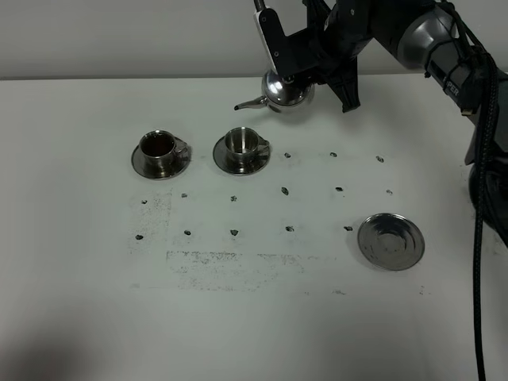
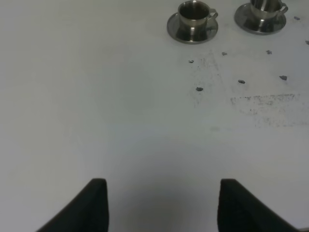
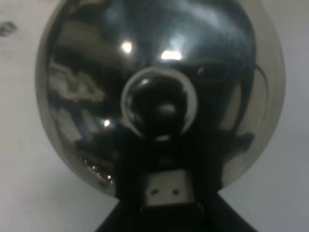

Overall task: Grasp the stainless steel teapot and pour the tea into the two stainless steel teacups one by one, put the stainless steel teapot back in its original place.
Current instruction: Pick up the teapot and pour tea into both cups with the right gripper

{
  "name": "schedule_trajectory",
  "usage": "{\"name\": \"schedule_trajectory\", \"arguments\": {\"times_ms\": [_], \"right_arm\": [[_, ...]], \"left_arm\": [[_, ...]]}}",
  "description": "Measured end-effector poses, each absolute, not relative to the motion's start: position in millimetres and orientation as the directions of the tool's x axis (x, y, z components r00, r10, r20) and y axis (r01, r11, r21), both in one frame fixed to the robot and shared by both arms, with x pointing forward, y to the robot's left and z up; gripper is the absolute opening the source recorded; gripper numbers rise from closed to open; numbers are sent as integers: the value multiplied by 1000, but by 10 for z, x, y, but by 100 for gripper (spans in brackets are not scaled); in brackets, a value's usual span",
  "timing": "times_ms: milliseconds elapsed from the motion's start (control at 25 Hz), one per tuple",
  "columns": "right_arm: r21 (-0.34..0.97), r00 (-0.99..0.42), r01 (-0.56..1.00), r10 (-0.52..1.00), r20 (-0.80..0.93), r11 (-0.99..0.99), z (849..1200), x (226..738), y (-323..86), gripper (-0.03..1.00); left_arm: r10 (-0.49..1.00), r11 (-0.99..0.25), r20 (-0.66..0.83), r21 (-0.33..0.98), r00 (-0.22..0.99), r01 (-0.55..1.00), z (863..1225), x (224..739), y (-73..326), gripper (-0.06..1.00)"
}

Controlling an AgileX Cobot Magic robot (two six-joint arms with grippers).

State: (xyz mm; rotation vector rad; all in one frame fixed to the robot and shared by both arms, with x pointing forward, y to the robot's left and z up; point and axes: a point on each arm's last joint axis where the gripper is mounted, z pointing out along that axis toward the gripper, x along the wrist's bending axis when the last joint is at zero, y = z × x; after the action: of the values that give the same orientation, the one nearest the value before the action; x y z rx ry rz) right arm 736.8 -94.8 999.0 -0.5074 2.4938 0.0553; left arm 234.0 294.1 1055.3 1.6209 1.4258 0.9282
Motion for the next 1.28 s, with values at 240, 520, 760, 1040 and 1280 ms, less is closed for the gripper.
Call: {"name": "schedule_trajectory", "arguments": {"times_ms": [240, 520, 760, 1040, 1280], "right_arm": [[-157, -728, -406, -422, -540, 900, 9934, 7396, -954, 21], [-226, -693, -437, -486, -532, 871, 9929, 7350, -823, 21], [-275, -671, -453, -528, -520, 848, 9860, 7344, -752, 21], [-329, -658, -460, -565, -498, 825, 9770, 7364, -742, 21], [-364, -640, -464, -590, -493, 808, 9781, 7357, -714, 21]], "left_arm": [[994, -76, 32, 899, 108, 432, 10553, 2340, 2941, 49], [994, -76, 32, 899, 108, 432, 10553, 2340, 2941, 49], [994, -76, 32, 899, 108, 432, 10553, 2340, 2941, 49], [994, -77, 33, 899, 108, 431, 10553, 2340, 2941, 49], [994, -77, 33, 899, 108, 431, 10553, 2340, 2941, 49]]}}
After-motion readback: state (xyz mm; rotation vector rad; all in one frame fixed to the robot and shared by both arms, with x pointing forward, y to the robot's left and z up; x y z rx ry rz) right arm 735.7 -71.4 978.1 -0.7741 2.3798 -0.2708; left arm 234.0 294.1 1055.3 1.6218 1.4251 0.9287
